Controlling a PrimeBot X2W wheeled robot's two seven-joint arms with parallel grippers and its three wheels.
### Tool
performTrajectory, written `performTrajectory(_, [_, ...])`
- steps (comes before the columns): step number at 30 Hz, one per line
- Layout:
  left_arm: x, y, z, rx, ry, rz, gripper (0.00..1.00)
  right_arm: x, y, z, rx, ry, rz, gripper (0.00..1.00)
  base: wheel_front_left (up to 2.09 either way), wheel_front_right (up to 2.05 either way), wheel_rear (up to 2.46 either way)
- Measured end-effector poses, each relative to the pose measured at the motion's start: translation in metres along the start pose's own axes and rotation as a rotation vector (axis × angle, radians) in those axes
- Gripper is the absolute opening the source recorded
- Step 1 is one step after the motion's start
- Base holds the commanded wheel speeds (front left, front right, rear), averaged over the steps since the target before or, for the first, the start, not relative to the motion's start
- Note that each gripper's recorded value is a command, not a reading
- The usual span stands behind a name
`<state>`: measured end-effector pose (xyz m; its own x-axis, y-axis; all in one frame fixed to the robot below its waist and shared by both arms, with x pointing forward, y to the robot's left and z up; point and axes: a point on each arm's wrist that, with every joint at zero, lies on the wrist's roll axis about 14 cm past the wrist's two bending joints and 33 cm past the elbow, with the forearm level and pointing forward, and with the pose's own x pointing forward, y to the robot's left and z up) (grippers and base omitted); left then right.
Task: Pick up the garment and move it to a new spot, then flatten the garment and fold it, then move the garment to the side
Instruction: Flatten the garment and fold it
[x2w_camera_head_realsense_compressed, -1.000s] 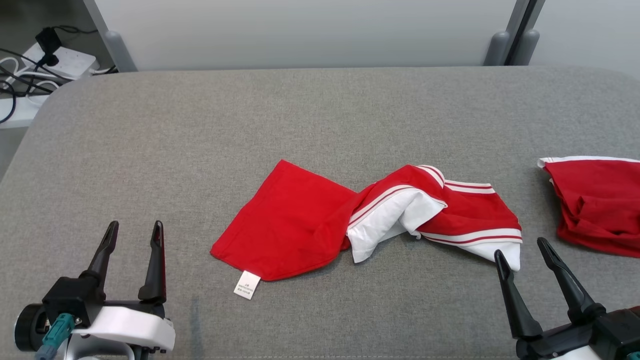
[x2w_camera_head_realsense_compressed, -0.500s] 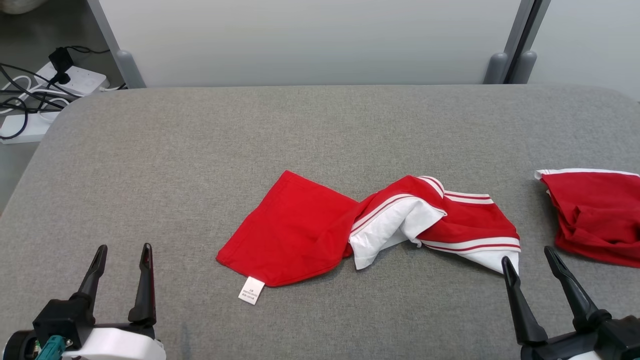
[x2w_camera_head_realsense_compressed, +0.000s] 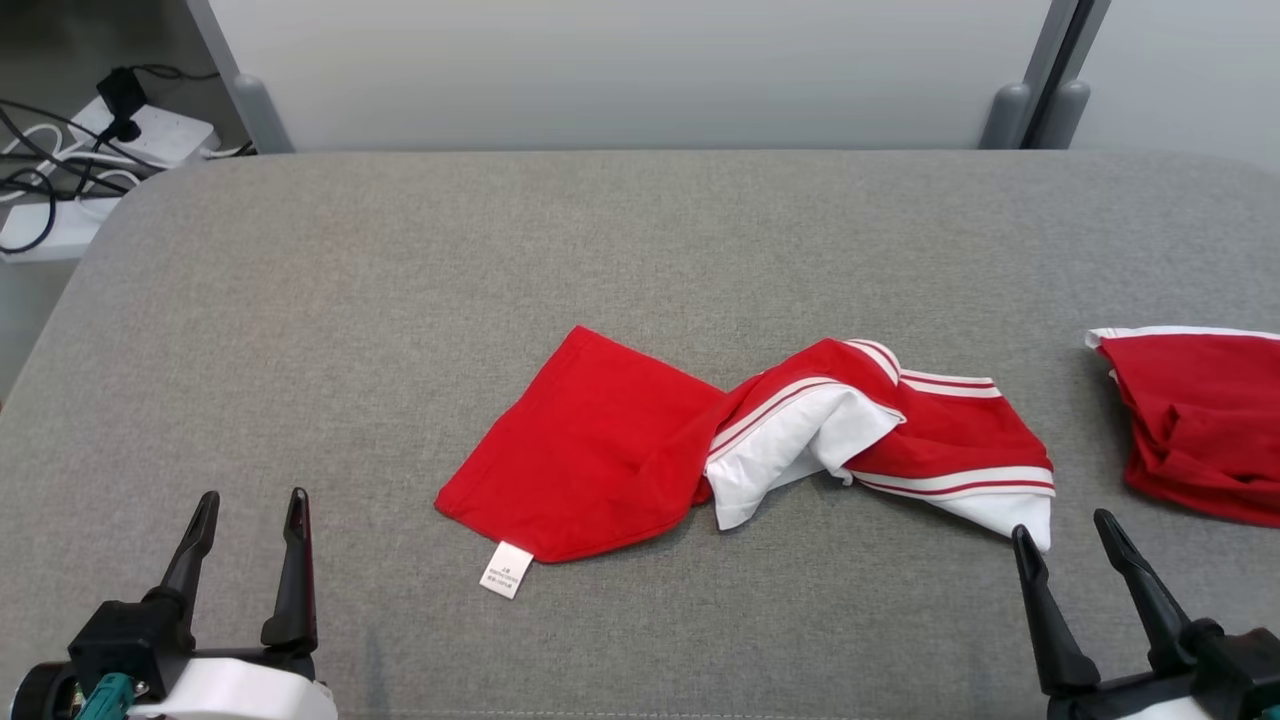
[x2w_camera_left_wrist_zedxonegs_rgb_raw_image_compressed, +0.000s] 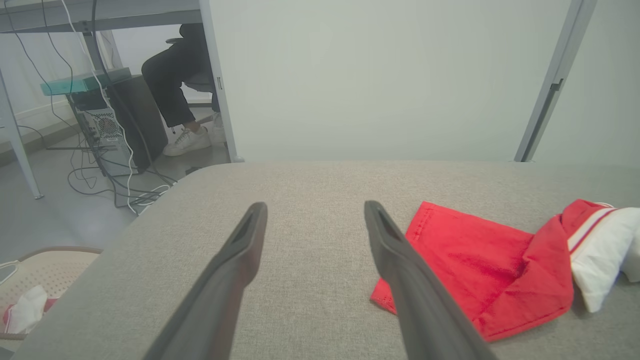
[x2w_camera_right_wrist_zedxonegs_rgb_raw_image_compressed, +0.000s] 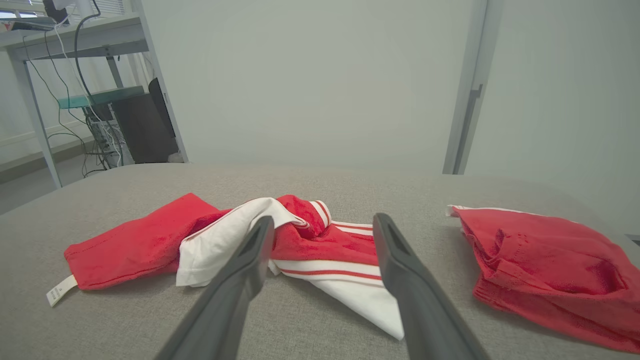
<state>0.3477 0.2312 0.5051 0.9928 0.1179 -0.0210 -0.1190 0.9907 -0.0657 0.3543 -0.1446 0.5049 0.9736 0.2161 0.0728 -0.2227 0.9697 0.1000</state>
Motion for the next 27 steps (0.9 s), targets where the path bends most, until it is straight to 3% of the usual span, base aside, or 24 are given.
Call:
performTrajectory(4, [0.002, -0.002, -0.002, -0.004, 0.008, 0.000, 1.00, 0.010, -0.009, -0.028, -0.027, 0.096, 0.024, 1.00, 0.00, 0.00, 0.00])
performTrajectory(12, [0.011, -0.002, -0.005, -0.032, 0.001, 0.026, 1.00, 0.062, 0.001, -0.070, -0.199, 0.302, 0.235, 1.00, 0.00, 0.00, 0.00])
performTrajectory(17, [0.007, 0.010, -0.014, -0.037, 0.019, 0.076, 1.00, 0.073, 0.012, -0.108, -0.306, 0.468, 0.375, 1.00, 0.00, 0.00, 0.00])
performTrajectory(22, [0.007, 0.014, -0.021, -0.040, 0.032, 0.098, 1.00, 0.077, 0.005, -0.131, -0.407, 0.598, 0.426, 1.00, 0.00, 0.00, 0.00])
performTrajectory(23, [0.009, 0.014, -0.020, -0.042, 0.026, 0.099, 1.00, 0.079, 0.002, -0.133, -0.425, 0.609, 0.429, 0.42, 0.00, 0.00, 0.00])
performTrajectory(24, [0.010, 0.013, -0.019, -0.043, 0.024, 0.098, 1.00, 0.083, -0.002, -0.133, -0.436, 0.616, 0.423, 0.42, 0.00, 0.00, 0.00])
performTrajectory(25, [0.012, 0.012, -0.020, -0.046, 0.024, 0.092, 1.00, 0.086, -0.007, -0.135, -0.450, 0.635, 0.413, 0.00, 0.00, 0.00, 0.00])
performTrajectory(27, [0.015, 0.012, -0.020, -0.044, 0.020, 0.093, 1.00, 0.097, -0.011, -0.130, -0.466, 0.618, 0.405, 0.00, 0.00, 0.00, 0.00])
